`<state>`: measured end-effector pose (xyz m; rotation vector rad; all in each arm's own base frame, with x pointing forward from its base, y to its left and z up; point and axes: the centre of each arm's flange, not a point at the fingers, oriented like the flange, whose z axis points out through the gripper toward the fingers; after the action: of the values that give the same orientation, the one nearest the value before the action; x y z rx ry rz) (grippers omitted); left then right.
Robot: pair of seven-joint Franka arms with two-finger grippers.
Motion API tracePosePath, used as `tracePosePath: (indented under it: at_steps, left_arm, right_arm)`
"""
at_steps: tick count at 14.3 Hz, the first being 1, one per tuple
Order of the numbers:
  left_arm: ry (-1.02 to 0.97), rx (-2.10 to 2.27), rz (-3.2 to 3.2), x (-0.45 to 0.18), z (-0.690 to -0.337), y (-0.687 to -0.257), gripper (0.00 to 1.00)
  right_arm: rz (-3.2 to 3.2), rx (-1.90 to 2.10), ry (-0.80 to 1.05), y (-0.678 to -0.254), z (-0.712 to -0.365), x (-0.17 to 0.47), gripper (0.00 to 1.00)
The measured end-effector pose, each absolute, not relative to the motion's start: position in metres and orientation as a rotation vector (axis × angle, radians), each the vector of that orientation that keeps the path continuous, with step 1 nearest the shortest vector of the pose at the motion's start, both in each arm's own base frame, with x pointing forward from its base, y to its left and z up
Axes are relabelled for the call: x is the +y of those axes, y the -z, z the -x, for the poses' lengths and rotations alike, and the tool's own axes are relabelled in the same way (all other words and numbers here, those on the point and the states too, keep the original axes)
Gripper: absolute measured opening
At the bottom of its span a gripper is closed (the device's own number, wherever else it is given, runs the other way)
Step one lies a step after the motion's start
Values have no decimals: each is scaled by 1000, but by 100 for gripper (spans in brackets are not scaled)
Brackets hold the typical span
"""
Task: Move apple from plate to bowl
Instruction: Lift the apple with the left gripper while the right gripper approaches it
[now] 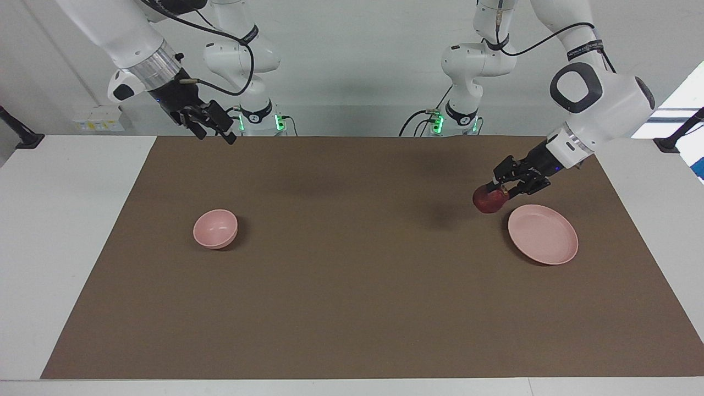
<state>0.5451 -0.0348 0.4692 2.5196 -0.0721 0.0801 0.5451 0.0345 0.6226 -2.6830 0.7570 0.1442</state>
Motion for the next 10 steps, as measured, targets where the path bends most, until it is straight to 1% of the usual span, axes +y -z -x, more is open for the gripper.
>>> tracePosePath:
  at_steps: [6,10]
  left_arm:
    - [-34,27,-2330,-88,-542,-480,67]
    - [0,71,-2203,-128,-537,-489,67]
  right_arm:
    - [2399,1093,-255,-593,-578,95,100]
    - [2248,1229,-339,-583,-586,140,100]
